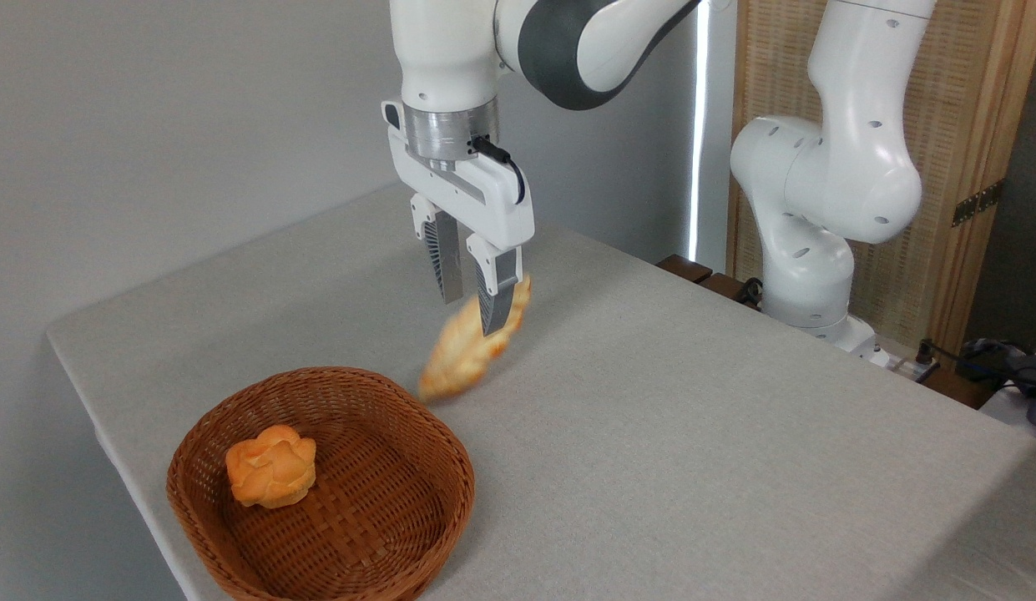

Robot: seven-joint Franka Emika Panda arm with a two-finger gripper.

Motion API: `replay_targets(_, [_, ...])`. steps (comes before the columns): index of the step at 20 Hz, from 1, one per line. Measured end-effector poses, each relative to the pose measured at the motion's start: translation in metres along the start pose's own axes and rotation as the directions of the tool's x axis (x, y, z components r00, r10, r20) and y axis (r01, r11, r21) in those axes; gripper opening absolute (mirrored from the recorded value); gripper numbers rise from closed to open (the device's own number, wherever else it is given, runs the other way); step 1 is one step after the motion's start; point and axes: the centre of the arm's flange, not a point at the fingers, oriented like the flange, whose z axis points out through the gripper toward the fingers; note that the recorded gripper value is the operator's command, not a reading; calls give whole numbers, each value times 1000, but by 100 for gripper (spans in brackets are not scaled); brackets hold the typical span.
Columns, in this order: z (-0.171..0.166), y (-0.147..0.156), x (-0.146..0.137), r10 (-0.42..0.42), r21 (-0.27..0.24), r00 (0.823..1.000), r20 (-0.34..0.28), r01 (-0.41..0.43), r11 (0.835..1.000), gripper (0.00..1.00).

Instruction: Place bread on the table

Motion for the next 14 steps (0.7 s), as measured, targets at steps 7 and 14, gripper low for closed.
replay_targets(7, [-2, 0, 1, 1, 3, 1000, -4, -1, 1000, 100])
replay_targets(14, [-29, -6, 13, 5, 17, 1000, -31, -5, 1000, 100])
